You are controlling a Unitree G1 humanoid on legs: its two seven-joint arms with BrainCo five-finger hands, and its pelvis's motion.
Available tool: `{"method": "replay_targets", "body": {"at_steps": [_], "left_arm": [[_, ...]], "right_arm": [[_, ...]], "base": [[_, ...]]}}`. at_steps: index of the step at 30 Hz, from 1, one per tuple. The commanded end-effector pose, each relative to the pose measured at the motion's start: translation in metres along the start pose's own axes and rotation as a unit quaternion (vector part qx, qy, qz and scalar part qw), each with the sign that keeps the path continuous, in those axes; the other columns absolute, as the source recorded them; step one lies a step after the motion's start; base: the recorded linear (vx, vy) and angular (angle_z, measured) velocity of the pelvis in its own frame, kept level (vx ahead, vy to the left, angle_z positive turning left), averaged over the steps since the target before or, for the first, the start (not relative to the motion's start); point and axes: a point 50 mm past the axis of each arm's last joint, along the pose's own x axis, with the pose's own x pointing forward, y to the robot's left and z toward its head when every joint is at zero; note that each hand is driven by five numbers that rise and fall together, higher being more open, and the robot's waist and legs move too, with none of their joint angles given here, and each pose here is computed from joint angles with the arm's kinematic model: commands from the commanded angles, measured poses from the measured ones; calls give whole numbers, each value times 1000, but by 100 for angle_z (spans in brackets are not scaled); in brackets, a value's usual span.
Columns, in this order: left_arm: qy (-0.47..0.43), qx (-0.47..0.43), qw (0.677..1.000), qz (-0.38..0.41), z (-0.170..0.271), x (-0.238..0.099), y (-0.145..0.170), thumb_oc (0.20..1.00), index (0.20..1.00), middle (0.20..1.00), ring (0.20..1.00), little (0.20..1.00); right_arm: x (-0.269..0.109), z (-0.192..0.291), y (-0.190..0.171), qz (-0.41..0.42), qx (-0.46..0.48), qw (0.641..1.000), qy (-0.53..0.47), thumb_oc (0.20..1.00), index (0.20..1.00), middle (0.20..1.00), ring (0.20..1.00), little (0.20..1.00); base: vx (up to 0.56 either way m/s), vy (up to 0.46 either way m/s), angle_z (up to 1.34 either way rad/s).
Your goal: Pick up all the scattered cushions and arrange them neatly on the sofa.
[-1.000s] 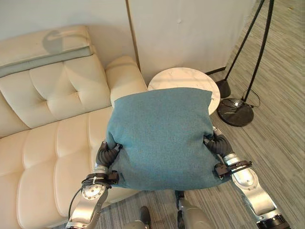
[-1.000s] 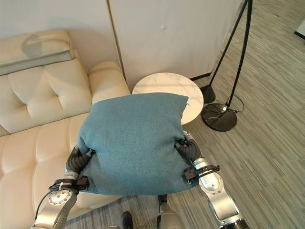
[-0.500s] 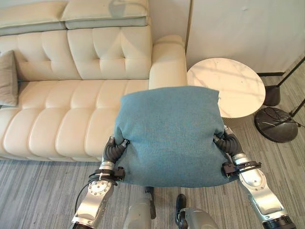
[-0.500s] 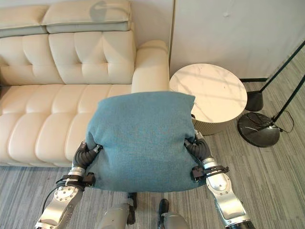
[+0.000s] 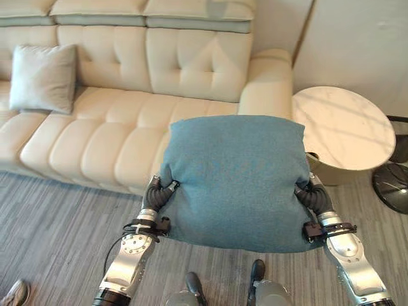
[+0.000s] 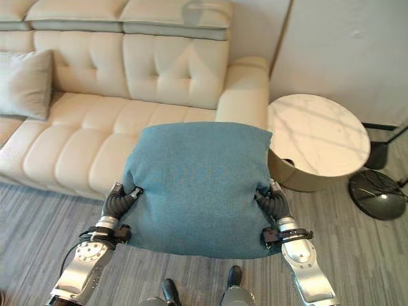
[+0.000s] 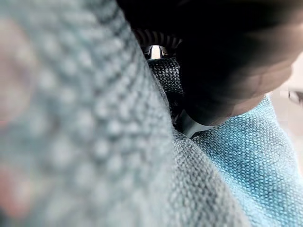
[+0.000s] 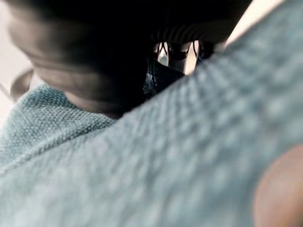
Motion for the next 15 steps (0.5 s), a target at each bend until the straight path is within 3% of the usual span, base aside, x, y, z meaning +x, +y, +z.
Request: {"method": "replay_targets", "body": {"at_steps": [1,8,15], "left_arm": [[-113,-12,992,-50,41,4,-12,200,200,200,200,200],[-105,4,993,-49,39,2,-6,200,200,200,200,200],[-108,9,992,-65,40,3,-11,200,200,200,200,200]], "right_arm": [[19,46,13,23,44,991,-128,200,200,200,200,200],[18,51,20,34,62,987,-141,200,200,200,200,200],[16,53,20,42,76,985,-146,200,200,200,200,200]], "base": [[87,219,14],[70,262,9],[196,131,36]]}}
